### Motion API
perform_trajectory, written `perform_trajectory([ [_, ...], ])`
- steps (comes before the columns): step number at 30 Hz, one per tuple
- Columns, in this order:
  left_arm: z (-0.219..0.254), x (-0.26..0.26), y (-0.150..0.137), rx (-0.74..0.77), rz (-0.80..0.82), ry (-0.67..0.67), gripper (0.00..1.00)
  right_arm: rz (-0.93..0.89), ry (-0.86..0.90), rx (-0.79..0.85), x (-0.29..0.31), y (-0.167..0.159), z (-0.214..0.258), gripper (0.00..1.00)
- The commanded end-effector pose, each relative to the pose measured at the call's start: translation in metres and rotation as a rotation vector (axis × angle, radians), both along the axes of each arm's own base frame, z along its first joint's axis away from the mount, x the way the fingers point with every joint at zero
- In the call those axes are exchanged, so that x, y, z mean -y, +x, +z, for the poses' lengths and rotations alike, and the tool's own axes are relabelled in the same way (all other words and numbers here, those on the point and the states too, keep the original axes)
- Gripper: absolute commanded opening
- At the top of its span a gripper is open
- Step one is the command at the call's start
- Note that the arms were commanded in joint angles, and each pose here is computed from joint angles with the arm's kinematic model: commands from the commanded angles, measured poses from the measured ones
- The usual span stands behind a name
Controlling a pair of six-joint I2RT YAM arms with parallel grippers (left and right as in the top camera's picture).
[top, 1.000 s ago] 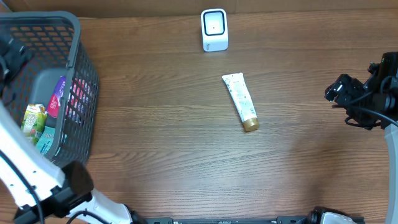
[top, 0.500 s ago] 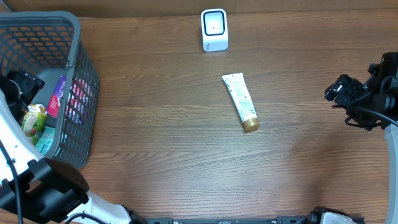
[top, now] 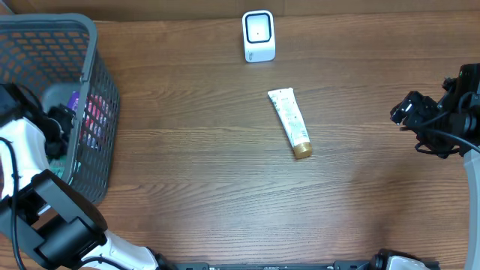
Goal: Scan the item barcode
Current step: 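Reach into the basket and grasp the pink-purple pouch with left gripper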
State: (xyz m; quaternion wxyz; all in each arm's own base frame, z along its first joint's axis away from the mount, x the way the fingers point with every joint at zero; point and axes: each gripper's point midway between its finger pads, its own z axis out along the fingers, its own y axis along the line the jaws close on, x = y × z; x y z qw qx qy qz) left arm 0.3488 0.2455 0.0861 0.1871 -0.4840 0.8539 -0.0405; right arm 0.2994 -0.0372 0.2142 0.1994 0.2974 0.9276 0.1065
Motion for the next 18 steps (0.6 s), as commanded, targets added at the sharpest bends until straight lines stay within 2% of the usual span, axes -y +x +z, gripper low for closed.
perform_trajectory([
  [1, -0.016, 0.012, -0.004, 0.003, -0.028, -0.01, 0.72, 0.002, -0.003, 0.028, 0.001, 0.003, 0.009, 0.9],
  [6, -0.035, 0.013, -0.009, 0.006, -0.024, 0.007, 0.68, 0.002, -0.002, 0.024, 0.0, 0.002, 0.009, 0.9],
  [9, -0.04, 0.011, -0.01, 0.006, -0.014, 0.018, 0.58, 0.003, -0.002, 0.024, 0.0, 0.002, 0.009, 0.9],
  [10, -0.04, 0.01, -0.011, 0.002, -0.007, 0.023, 0.52, 0.002, -0.002, 0.024, 0.0, 0.002, 0.009, 0.9],
  [12, -0.04, 0.009, -0.011, -0.001, -0.004, 0.028, 0.26, 0.003, -0.002, 0.024, 0.0, 0.002, 0.009, 0.9],
  [14, -0.04, 0.008, -0.011, -0.002, -0.003, 0.031, 0.06, 0.002, -0.002, 0.024, 0.0, 0.002, 0.009, 0.9],
  [18, -0.034, 0.01, -0.007, 0.017, -0.01, 0.015, 0.04, 0.002, -0.001, 0.019, 0.0, 0.001, 0.008, 0.9],
])
